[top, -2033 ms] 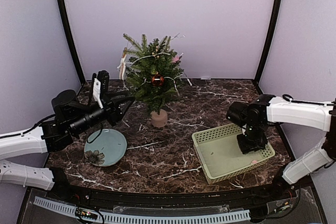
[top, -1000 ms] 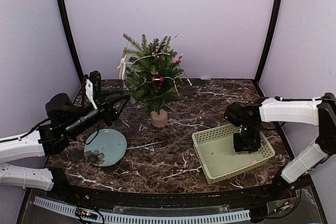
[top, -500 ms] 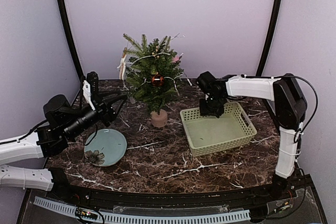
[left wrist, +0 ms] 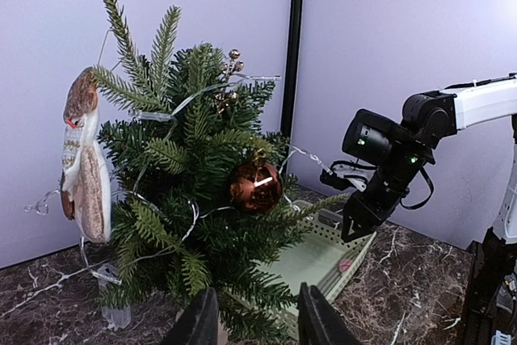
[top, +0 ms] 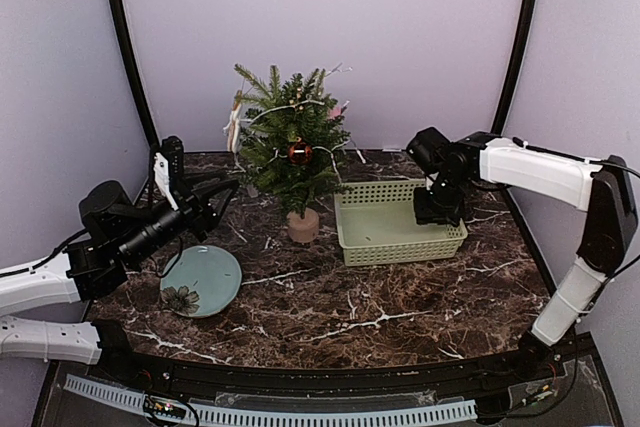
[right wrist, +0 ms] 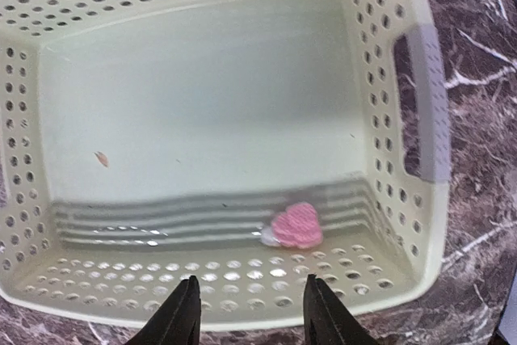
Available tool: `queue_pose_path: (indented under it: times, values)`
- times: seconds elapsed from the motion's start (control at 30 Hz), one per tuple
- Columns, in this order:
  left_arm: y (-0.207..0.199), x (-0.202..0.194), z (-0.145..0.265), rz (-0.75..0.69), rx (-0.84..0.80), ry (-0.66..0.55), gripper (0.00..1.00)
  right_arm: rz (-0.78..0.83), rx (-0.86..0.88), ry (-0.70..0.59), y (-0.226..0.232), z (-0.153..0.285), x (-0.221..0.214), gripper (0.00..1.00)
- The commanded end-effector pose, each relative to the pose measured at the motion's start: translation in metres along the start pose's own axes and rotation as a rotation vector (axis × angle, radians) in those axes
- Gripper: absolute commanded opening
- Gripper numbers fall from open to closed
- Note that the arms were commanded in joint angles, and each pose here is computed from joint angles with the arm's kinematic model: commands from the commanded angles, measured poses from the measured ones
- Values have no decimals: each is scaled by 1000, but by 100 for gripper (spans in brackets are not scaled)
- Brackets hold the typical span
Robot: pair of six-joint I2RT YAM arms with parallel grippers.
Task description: Decorate the small christmas tree
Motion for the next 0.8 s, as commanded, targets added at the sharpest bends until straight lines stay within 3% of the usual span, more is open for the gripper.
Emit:
queue_pose_path:
  times: [0.0, 0.27, 0.47, 0.63, 0.77]
  values:
    - [-1, 2, 1, 15, -18, -32, 37, -49, -88, 89, -27, -10, -16, 45]
    - [0, 5, 9, 4, -6, -51, 36, -149, -10, 83, -38, -40, 7, 43]
    - [2, 5, 11, -2, 9, -51, 37, -137, 59, 210, -29, -73, -12, 40]
    - [3, 7, 12, -3, 16, -58, 37, -148, 76, 245, -27, -78, -17, 39]
    - [3, 5, 11, -2, 15, -49, 37, -152, 77, 264, -29, -83, -23, 32]
Point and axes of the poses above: each gripper's point midway between its finger pads, its own z axis back along the fingers, its own y axis along the line the jaws close on, x = y × z, the point moved 6 cm from there along z, back along the fingers, and after that the axes turned 4 degrees about z, right-handed, at the moved point
